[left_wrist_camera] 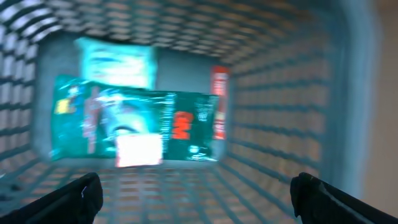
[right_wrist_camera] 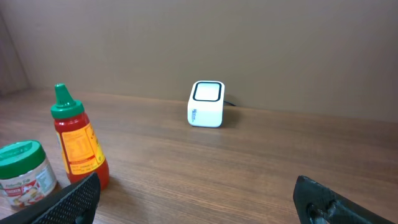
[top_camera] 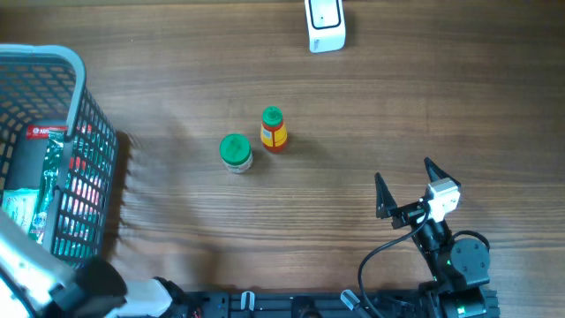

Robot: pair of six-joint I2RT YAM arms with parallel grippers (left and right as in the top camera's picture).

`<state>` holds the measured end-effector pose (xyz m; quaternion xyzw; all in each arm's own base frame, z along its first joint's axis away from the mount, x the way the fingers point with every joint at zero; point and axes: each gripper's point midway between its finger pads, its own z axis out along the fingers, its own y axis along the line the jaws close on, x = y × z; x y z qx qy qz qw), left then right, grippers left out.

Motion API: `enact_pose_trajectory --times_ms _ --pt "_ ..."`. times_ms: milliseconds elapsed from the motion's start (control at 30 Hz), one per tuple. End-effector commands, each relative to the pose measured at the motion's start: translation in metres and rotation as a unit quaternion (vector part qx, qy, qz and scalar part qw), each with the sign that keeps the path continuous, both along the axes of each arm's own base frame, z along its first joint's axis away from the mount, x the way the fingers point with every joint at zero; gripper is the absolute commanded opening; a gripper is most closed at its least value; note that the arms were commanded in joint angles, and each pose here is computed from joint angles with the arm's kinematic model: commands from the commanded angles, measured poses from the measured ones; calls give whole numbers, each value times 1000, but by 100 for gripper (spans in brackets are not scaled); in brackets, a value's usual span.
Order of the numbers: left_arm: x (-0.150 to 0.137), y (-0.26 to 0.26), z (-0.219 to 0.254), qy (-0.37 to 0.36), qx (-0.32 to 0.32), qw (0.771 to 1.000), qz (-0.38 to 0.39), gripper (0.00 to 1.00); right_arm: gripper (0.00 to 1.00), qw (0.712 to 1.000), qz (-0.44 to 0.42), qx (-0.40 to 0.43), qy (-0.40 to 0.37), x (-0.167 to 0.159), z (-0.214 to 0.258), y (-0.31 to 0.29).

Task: Scan the item barcode
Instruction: 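Reach the left gripper into the basket and grasp the small red box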

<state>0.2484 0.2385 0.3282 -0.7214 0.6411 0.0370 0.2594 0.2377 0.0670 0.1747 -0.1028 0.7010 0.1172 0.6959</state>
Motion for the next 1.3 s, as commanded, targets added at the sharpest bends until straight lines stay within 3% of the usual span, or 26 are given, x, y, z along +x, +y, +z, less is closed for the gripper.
enact_pose_trajectory --times_ms 0,300,500,767,900,1000,1067,1267 --pt "-2 13 -52 55 -90 994 25 100 100 1000 6 -1 -1 -1 0 2" --pt "-8 -1 -174 201 -245 948 10 100 100 1000 6 -1 -1 -1 0 2" --pt "-23 -22 -248 240 -277 930 5 100 100 1000 6 0 -1 -1 0 2" --pt "-10 -45 -309 214 -280 935 -39 100 100 1000 6 -1 -2 -1 0 2" --pt "-12 -52 -309 222 -285 931 -44 96 100 1000 6 -1 -1 -1 0 2" --pt "-13 -52 -302 224 -286 931 -44 82 100 1000 6 -1 -2 -1 0 2" --pt "-6 -47 -288 214 -275 936 -57 67 100 1000 6 0 -1 -1 0 2" --pt "21 -25 -199 143 -210 965 -64 70 100 1000 6 -1 -1 -1 0 2"
